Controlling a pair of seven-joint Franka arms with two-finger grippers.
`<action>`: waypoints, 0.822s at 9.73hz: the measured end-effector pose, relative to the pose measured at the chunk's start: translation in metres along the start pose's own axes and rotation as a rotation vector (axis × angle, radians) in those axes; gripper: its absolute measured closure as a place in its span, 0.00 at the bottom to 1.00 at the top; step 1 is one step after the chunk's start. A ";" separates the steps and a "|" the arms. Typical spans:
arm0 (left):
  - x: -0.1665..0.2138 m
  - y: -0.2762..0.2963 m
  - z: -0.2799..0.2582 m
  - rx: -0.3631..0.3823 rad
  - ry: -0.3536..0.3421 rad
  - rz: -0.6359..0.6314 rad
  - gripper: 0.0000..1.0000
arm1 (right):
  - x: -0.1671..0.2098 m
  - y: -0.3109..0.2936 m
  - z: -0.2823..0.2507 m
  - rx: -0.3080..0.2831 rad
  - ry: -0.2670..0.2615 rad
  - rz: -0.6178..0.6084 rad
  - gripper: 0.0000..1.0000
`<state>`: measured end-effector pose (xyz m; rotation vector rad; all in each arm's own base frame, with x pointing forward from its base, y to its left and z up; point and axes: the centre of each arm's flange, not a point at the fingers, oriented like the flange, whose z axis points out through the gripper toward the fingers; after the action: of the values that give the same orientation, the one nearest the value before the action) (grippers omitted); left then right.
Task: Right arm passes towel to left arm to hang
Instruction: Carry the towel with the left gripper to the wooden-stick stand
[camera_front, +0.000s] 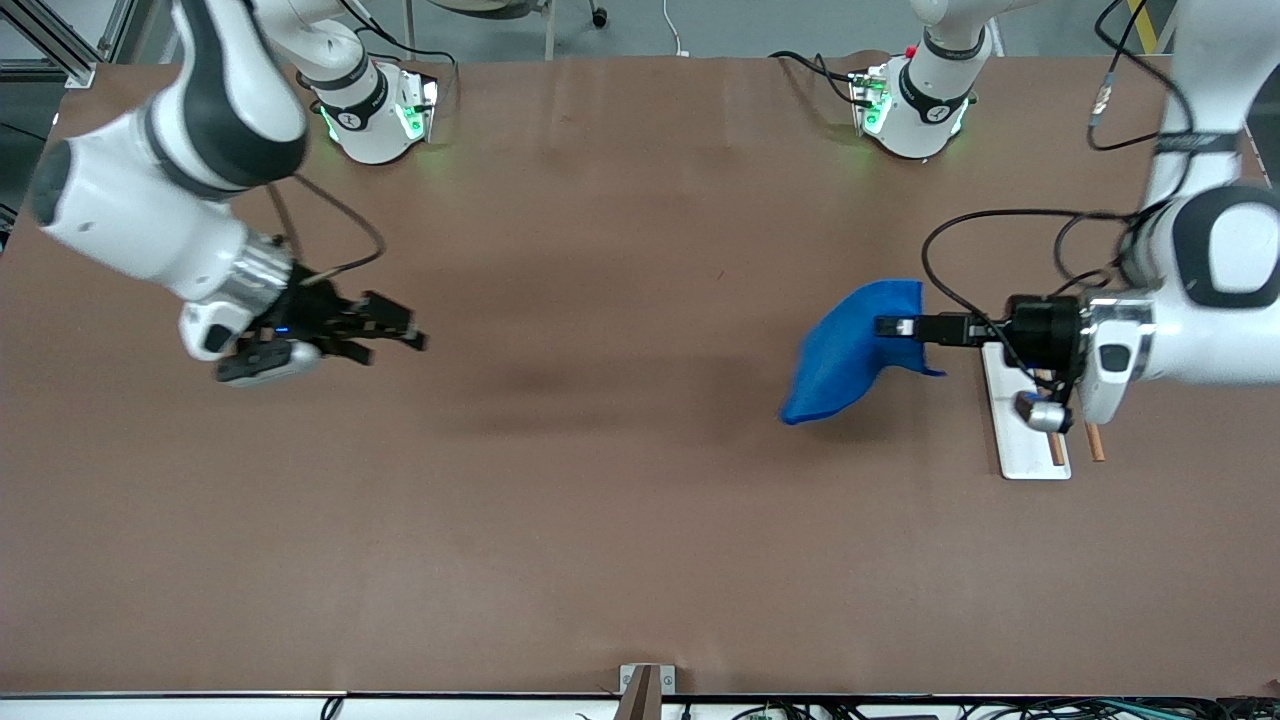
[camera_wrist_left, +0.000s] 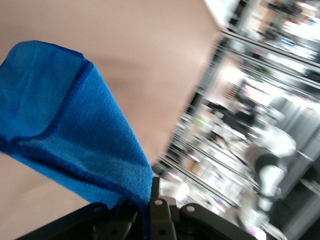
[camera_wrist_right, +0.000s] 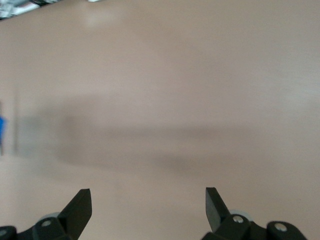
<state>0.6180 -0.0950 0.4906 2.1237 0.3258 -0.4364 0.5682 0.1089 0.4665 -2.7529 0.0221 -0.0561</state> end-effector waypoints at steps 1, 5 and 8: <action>-0.007 0.002 -0.020 0.157 0.080 -0.042 0.97 | -0.003 0.031 -0.015 -0.066 -0.034 0.027 0.00; 0.008 -0.050 -0.067 0.570 0.308 -0.259 0.97 | -0.022 0.144 -0.093 -0.243 -0.136 0.172 0.00; 0.011 -0.067 -0.084 0.765 0.392 -0.273 0.97 | -0.028 0.138 -0.191 -0.305 -0.087 0.182 0.00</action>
<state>0.6171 0.0122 0.4802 2.9355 0.7752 -0.3211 0.5308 -0.0900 0.5902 -3.0402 0.2785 0.1265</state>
